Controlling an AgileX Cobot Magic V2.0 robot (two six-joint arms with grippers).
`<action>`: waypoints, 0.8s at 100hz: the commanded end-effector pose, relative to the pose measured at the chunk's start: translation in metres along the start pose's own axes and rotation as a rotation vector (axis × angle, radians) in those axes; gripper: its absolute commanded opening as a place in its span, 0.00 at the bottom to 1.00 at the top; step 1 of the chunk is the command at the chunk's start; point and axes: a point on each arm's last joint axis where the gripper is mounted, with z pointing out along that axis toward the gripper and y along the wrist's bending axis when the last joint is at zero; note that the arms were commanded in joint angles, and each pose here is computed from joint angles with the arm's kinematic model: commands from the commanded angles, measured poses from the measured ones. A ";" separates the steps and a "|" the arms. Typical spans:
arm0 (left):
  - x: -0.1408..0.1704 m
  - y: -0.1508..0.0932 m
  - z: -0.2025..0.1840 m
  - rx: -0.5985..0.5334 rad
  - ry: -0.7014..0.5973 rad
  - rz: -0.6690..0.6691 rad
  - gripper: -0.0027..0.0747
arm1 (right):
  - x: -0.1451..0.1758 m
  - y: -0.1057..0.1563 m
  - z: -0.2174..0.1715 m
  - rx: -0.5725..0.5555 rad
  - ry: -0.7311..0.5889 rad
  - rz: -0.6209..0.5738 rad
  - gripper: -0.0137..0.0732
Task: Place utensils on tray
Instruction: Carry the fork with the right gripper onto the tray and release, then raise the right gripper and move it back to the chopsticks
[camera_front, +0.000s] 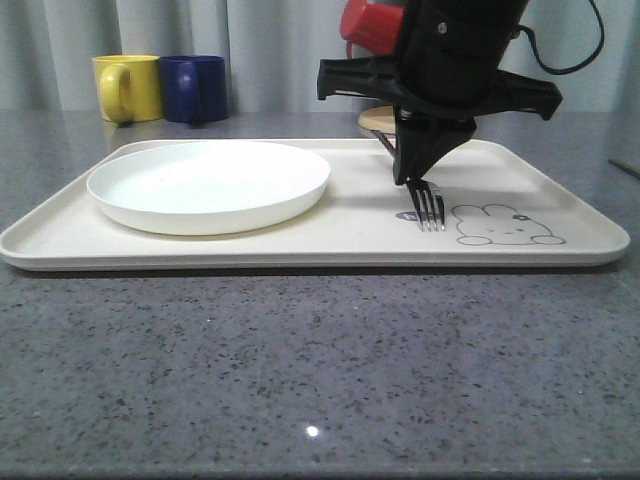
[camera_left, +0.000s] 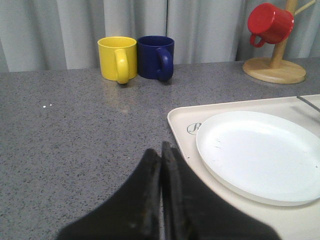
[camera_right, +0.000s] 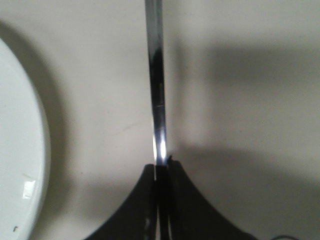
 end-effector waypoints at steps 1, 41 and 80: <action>-0.015 0.001 -0.002 -0.018 -0.096 -0.007 0.01 | -0.015 0.006 -0.024 -0.053 -0.098 -0.002 0.23; -0.015 0.001 -0.002 -0.018 -0.096 -0.007 0.01 | -0.015 0.005 -0.026 -0.055 -0.101 -0.001 0.52; -0.015 0.001 -0.002 -0.018 -0.096 -0.007 0.01 | -0.028 -0.012 -0.080 -0.033 -0.226 -0.019 0.56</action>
